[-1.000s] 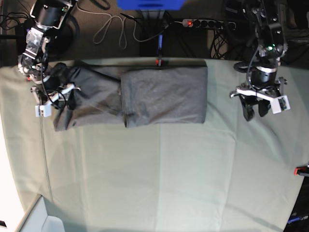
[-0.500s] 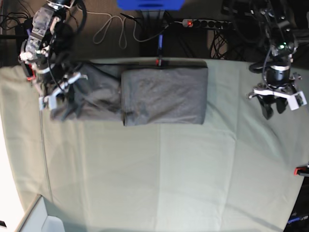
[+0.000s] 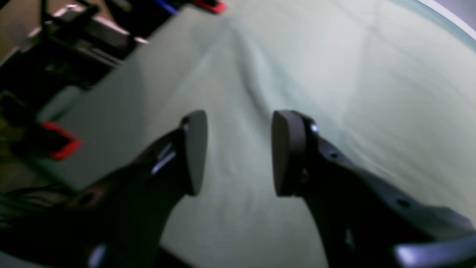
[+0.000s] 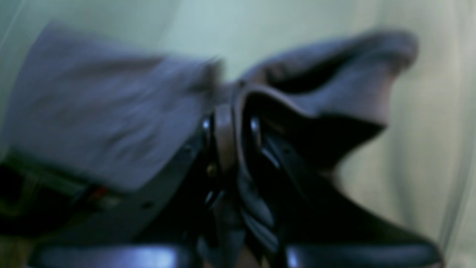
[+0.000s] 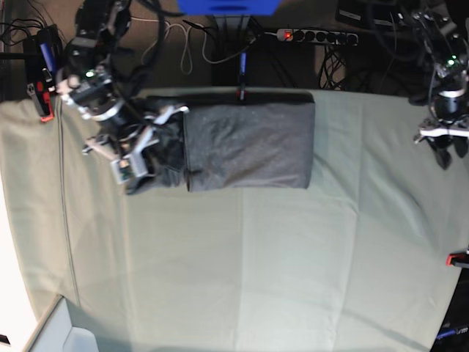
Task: Layout the t-shirt on the table in an organized manner, then fold the t-shirt properly
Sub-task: 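Lift the strip end with the right gripper and fold it over the stack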
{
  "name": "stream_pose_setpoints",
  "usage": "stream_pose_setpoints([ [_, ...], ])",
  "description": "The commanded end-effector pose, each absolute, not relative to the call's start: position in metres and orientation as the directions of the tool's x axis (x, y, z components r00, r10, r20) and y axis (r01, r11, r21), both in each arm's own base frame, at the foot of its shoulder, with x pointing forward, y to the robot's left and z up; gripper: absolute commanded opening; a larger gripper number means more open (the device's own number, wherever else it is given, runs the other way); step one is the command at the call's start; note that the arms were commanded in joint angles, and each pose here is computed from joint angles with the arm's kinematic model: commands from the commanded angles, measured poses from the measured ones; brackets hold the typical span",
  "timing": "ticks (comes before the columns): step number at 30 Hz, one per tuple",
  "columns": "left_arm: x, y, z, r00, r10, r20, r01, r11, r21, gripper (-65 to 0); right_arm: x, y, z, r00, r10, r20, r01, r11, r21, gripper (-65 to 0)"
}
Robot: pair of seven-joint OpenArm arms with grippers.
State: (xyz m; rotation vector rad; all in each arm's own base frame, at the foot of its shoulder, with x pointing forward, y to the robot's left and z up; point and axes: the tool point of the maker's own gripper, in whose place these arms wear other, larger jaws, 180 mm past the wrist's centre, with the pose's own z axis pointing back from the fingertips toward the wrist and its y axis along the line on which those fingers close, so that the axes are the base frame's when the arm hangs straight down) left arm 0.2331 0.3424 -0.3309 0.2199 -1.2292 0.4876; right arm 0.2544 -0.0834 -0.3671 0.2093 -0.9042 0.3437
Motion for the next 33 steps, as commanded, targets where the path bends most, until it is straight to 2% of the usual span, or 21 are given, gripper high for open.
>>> stream_pose_setpoints([
  [1, 0.233, 0.351, -0.317, 0.206, 0.211, 0.955, -0.478, 0.874, -0.090, -36.9, 0.264, -0.070, -0.351, 0.507, 0.202, 0.838, -0.417, 0.908, 0.033, -65.0],
  [7, 0.224, 0.375, -0.306, 0.201, 0.175, 0.964, -0.511, 0.858, -0.049, -36.8, 0.272, 0.012, -0.334, 0.429, 0.214, 0.878, -0.576, 0.813, 0.083, -65.0],
  [11, 0.208, 0.382, -0.312, 0.229, 0.174, 0.958, -0.530, 0.847, -0.027, -36.8, 0.277, 0.046, -0.345, 0.434, 0.237, 0.869, -0.642, 0.758, 0.114, -65.0],
  [17, 0.197, 0.391, -0.313, 0.238, 0.172, 0.956, -0.555, 0.832, -0.011, -36.8, 0.298, 0.063, -0.355, 0.433, 0.267, 0.861, -0.680, 0.724, 0.117, -65.0],
  [26, 0.194, 0.392, -0.318, 0.248, 0.180, 0.952, -0.559, 0.829, -0.011, -36.8, 0.288, 0.113, -0.359, 0.383, 0.348, 0.856, -0.791, 0.602, 0.110, -65.0],
  [33, 0.194, 0.392, -0.318, 0.248, 0.180, 0.952, -0.559, 0.829, -0.011, -36.8, 0.290, 0.129, -0.371, 0.377, 0.399, 0.836, -0.827, 0.552, 0.109, -65.0],
])
